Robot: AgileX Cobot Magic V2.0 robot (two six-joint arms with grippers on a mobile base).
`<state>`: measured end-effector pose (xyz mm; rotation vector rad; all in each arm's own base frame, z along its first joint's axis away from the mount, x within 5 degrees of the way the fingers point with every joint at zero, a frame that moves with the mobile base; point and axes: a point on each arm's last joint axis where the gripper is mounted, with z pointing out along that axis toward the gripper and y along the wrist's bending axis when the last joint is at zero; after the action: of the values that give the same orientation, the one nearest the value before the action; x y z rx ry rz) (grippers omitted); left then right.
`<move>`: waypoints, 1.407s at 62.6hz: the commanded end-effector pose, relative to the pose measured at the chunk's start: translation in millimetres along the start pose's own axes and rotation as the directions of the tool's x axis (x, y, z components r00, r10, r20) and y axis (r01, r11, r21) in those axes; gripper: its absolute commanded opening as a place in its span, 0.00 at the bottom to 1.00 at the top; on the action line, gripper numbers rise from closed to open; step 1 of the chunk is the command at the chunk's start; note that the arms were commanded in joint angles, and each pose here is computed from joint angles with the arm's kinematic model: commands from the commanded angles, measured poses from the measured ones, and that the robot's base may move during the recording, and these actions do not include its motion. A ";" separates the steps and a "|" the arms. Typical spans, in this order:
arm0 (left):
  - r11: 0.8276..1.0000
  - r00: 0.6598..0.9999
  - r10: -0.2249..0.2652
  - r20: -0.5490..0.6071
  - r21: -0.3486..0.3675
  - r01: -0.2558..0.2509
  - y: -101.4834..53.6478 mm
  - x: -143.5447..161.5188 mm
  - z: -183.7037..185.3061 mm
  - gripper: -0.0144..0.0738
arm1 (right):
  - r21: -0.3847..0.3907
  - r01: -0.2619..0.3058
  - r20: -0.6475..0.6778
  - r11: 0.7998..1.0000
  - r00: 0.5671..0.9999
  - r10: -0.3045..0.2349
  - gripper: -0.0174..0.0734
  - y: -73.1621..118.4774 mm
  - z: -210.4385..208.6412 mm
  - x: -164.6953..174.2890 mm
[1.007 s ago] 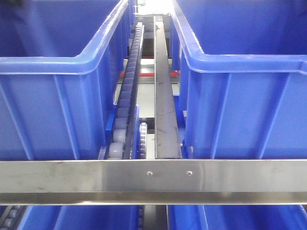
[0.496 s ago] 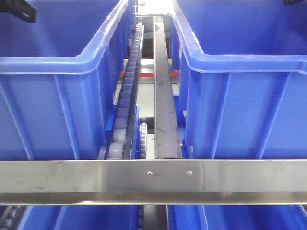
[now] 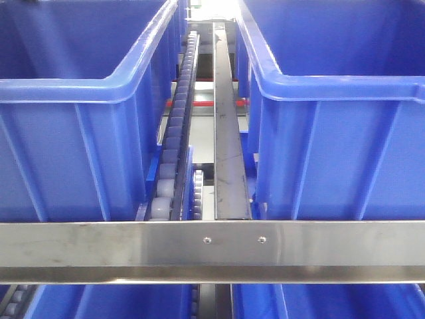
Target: Pick and sort blue part to right shelf
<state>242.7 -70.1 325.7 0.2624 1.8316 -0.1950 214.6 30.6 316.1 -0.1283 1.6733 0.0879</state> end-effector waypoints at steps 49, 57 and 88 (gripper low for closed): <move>0.975 0.942 -0.060 0.331 -0.185 0.127 28.2 15.5 -119.4 0.32 | 0.113 -0.030 0.234 0.993 0.972 0.003 0.22 -16.3 -86.2 -12.4; 0.970 0.929 -0.052 0.367 -0.204 0.135 25.7 38.9 -140.0 0.32 | 0.113 -0.030 0.249 0.993 0.969 0.001 0.22 -14.4 -100.4 0.3; 0.973 0.891 -0.048 0.452 -0.179 0.144 14.4 78.4 -174.7 0.32 | 0.111 -0.031 0.284 0.993 0.959 -0.001 0.22 -10.9 -126.7 24.9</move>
<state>66.7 -5.8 281.7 0.0041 1.4923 -0.1246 89.9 3.2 289.5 -0.0265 1.4832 0.0281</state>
